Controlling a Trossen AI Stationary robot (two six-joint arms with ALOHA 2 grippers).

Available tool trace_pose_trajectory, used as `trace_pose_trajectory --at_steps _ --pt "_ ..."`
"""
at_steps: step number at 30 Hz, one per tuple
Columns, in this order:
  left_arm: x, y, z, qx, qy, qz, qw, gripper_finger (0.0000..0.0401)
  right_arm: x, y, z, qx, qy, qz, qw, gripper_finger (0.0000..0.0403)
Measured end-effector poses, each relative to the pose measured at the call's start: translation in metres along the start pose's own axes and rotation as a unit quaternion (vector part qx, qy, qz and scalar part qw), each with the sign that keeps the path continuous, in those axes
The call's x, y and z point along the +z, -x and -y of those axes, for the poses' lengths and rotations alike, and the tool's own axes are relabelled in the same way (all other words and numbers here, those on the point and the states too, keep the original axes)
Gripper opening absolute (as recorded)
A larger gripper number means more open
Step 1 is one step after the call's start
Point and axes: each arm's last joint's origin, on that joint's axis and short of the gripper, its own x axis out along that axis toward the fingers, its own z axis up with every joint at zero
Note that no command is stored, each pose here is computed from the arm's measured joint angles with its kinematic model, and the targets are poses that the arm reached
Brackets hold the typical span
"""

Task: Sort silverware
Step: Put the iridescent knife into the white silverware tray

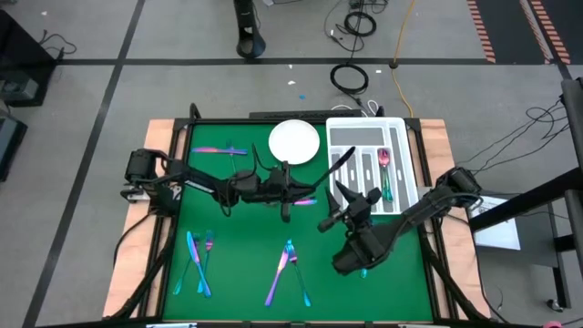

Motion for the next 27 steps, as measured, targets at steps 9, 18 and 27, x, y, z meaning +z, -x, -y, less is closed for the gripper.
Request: trace_pose_trajectory --at_steps 9,18,27 --pt "0.000 0.000 -0.001 0.008 -0.010 -0.001 1.000 0.0012 0.000 -0.015 0.000 -0.022 0.009 0.003 1.000 0.0141" --pt "-0.001 0.000 -0.002 0.024 -0.027 -0.002 0.999 0.0012 -0.001 -0.025 -0.003 -0.038 0.013 0.004 0.999 0.0141" --pt "0.000 0.000 -0.002 0.031 -0.040 0.001 0.999 0.0012 -0.002 -0.037 -0.008 -0.055 -0.038 0.009 0.998 0.0141"
